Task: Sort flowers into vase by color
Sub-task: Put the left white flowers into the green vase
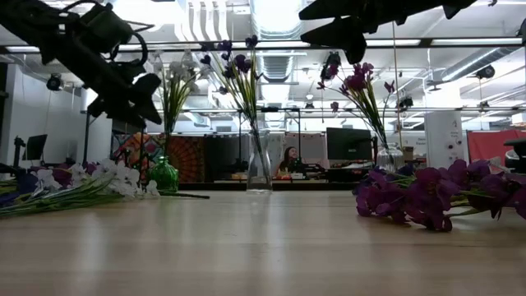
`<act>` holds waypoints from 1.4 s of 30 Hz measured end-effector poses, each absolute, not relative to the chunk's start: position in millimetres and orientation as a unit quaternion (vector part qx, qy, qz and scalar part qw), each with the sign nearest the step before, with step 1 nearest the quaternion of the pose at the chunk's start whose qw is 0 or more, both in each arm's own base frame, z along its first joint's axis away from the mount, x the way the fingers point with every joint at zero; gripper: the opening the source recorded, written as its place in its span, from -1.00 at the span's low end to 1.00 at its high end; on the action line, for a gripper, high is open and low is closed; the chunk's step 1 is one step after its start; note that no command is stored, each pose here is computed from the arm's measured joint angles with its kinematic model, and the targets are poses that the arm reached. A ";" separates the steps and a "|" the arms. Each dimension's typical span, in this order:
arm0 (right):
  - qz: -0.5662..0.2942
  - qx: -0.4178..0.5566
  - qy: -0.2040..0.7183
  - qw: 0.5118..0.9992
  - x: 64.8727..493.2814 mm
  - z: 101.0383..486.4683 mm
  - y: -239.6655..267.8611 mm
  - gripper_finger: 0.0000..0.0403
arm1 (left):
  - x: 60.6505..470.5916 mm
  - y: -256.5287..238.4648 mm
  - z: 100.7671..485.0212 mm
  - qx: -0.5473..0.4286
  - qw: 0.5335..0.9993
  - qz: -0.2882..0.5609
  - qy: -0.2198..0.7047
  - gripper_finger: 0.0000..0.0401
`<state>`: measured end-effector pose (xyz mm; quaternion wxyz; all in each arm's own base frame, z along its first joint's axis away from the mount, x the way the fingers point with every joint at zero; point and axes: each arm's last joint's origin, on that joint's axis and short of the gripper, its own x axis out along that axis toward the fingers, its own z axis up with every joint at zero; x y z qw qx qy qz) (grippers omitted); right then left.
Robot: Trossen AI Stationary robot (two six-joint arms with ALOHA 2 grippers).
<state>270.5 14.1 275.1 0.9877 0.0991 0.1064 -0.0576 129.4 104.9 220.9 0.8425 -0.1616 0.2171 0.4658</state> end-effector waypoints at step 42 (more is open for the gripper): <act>-0.261 0.278 0.496 0.780 196.5 218.7 9.1 0.04 | 146.2 -59.9 248.4 -0.314 0.868 0.238 0.303 0.20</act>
